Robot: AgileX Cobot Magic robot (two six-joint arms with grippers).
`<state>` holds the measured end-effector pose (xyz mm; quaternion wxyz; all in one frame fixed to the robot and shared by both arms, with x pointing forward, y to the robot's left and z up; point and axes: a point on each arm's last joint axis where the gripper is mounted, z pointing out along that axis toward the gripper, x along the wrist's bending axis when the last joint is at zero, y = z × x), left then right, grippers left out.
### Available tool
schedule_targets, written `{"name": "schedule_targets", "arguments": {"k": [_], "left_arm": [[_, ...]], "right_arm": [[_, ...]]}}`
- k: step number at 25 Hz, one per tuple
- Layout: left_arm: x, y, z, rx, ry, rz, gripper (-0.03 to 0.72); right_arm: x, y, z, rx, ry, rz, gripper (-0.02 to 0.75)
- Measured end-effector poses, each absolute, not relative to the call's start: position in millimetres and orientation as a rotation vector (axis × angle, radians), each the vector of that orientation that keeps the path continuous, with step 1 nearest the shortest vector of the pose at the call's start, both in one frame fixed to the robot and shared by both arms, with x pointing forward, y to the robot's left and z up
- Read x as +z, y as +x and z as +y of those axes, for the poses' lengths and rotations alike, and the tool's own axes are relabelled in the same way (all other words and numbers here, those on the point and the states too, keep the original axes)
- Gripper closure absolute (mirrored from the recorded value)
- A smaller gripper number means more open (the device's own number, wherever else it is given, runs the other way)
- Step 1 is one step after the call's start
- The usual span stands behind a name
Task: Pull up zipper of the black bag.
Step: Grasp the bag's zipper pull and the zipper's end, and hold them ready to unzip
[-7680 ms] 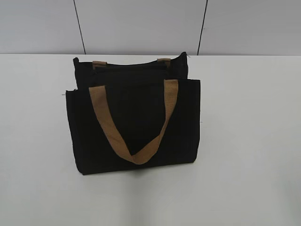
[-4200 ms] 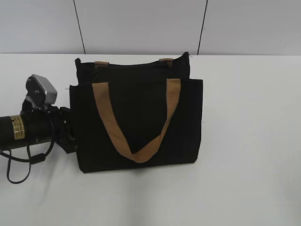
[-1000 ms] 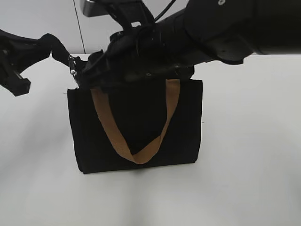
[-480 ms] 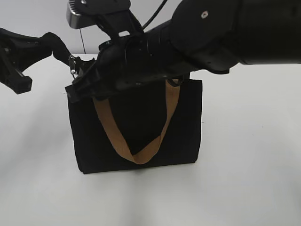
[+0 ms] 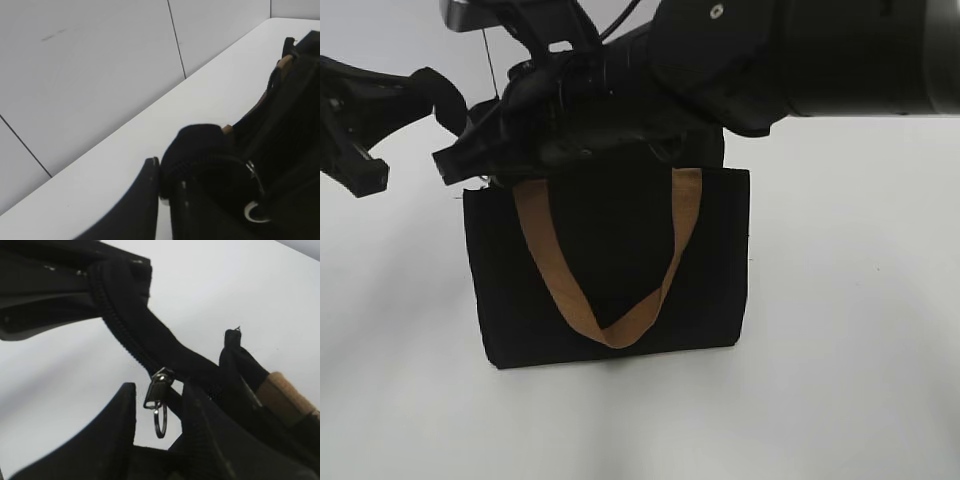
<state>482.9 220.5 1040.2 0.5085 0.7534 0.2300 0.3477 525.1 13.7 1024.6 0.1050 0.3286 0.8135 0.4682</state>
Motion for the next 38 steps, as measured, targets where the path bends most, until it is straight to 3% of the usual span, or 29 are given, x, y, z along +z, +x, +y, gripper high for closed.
{"name": "schedule_targets", "arguments": {"k": [25, 33, 35, 38], "left_arm": [[1041, 485, 223, 0.846, 1.800, 0.606, 0.666], [1041, 485, 222, 0.843, 1.796, 0.598, 0.666], [1041, 485, 222, 0.843, 1.796, 0.598, 0.666], [1042, 484, 222, 0.840, 1.791, 0.590, 0.666]], "right_arm": [[1030, 520, 13, 1.373, 0.928, 2.451, 0.498], [1012, 528, 17, 1.337, 0.961, 2.427, 0.500], [1010, 530, 17, 1.336, 0.972, 2.415, 0.538], [1006, 532, 18, 1.330, 0.981, 2.408, 0.689]]}}
